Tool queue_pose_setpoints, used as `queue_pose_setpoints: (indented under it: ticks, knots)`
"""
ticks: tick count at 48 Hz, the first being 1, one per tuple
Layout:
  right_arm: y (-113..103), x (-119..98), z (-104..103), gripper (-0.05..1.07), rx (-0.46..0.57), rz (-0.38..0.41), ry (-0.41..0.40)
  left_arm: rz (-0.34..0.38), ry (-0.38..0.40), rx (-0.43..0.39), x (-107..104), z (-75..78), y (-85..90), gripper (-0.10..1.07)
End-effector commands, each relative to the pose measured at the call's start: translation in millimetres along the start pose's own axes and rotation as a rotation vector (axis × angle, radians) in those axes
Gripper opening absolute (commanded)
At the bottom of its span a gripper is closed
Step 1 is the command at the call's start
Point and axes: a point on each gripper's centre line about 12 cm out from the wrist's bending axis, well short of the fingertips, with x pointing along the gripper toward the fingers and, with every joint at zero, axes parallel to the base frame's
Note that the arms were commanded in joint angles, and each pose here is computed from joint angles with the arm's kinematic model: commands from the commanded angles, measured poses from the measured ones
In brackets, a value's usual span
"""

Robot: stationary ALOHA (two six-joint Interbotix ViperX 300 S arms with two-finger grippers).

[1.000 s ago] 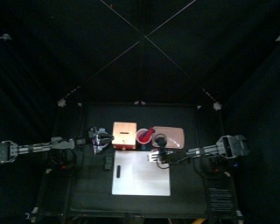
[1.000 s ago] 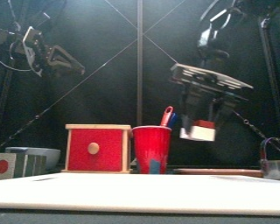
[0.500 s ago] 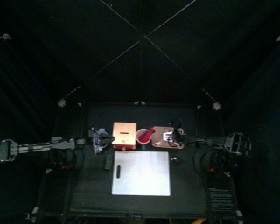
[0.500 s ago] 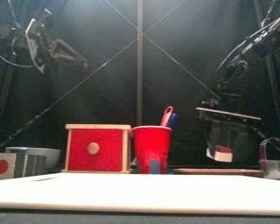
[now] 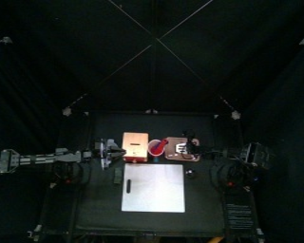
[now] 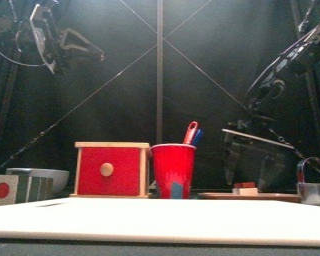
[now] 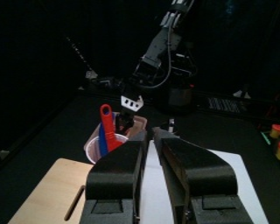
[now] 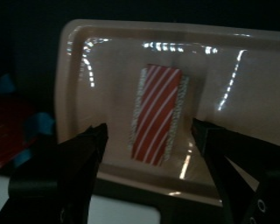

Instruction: Put salmon sushi onto plate

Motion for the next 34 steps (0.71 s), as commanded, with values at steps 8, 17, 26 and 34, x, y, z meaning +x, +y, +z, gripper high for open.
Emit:
queue_pose_setpoints:
  ticks: [8,17,26,34]
  knots:
    - [18.0,-68.3,-23.9,1.03,-0.237,0.252,-0.098,0.007,-0.049,-0.039,1.7,9.3,0.7,0.6]
    - [8.2,-97.6,-31.0,1.03,-0.282,0.366,-0.14,0.038,-0.062,-0.056,2.2,7.7,8.0,0.6]
    - [-0.1,-105.8,-30.7,1.03,-0.278,0.393,-0.158,0.069,-0.066,-0.053,5.9,7.8,15.9,0.6]
    - [-1.3,-102.9,-30.9,1.03,-0.299,0.389,-0.166,0.093,-0.087,-0.048,13.9,7.3,23.7,0.6]
